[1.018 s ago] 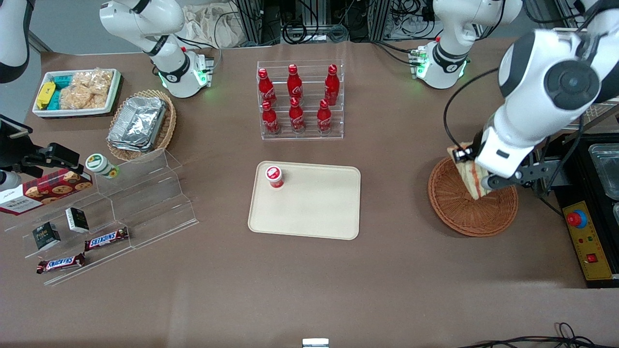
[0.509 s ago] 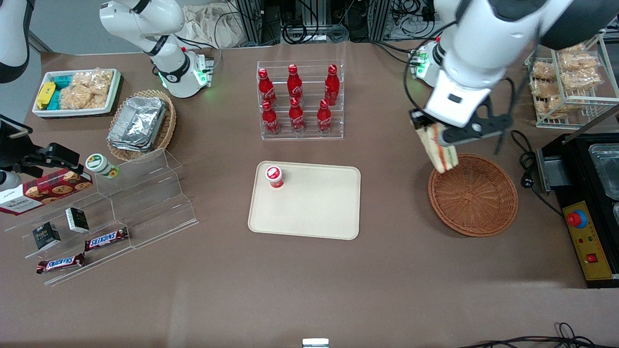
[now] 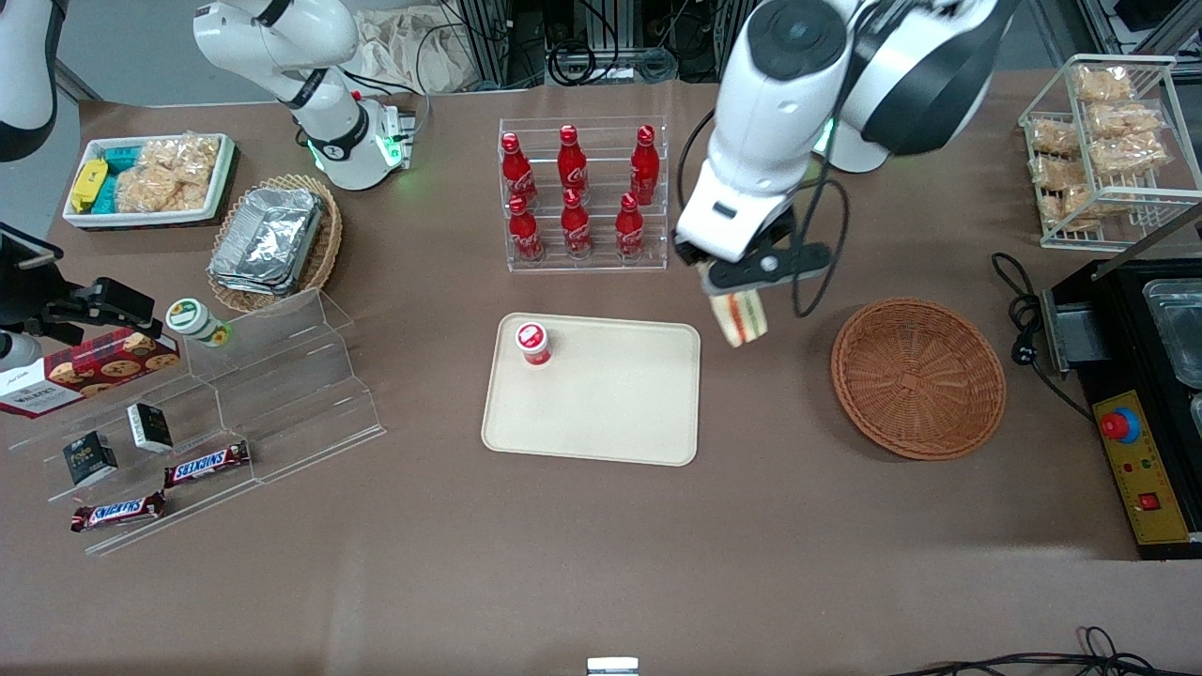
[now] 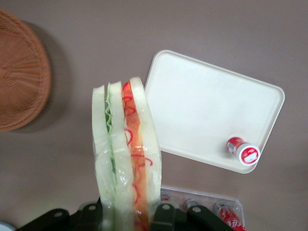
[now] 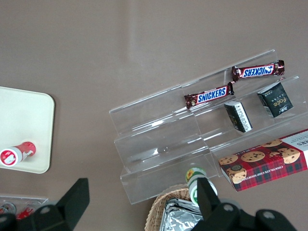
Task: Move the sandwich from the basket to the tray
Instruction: 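Lower the sandwich onto the white tray beside the small bottle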
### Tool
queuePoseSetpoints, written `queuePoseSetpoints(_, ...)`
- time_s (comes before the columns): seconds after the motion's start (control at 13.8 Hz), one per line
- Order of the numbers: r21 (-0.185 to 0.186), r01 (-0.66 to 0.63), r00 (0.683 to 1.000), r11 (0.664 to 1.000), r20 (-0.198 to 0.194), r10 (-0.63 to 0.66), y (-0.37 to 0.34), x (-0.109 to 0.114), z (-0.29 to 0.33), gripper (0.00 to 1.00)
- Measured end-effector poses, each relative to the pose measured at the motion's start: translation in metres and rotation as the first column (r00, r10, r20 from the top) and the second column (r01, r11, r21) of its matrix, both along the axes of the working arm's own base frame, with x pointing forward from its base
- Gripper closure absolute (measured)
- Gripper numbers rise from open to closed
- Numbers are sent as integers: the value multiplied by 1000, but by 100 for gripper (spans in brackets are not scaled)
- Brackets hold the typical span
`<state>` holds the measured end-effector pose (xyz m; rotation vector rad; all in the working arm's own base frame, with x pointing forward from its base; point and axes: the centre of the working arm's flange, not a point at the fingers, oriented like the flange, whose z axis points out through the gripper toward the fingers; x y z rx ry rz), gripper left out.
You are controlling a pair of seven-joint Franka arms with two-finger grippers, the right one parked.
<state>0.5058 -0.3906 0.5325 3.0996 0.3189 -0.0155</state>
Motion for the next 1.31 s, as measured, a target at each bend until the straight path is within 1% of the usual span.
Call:
queuePoseSetpoints(0.29, -17, -2, 1000, 1000, -26, 2, -22, 31, -85, 67)
queuePoseSetpoints(0.51, -13, -9, 1000, 1000, -17, 9, -32, 52, -158, 67)
queuePoseSetpoints(0.65, -18, -11, 1000, 1000, -18, 11, -37, 60, -202, 67)
queuePoseSetpoints(0.8, -31, -9, 1000, 999, -18, 9, -42, 63, -235, 67)
queuePoseSetpoints(0.87, -32, 2, 1000, 999, -16, -3, -48, 61, -249, 67)
queuePoseSetpoints(0.95, -26, 12, 1000, 1000, -16, -12, -56, 56, -263, 67)
queuePoseSetpoints(1.09, -5, 16, 1000, 1000, 3, -16, -67, 48, -288, 67)
queuePoseSetpoints(1.24, 7, 9, 1000, 1000, 16, -9, -68, 47, -306, 67)
queuePoseSetpoints(1.31, 8, 8, 1000, 1000, 18, -8, -68, 49, -307, 61)
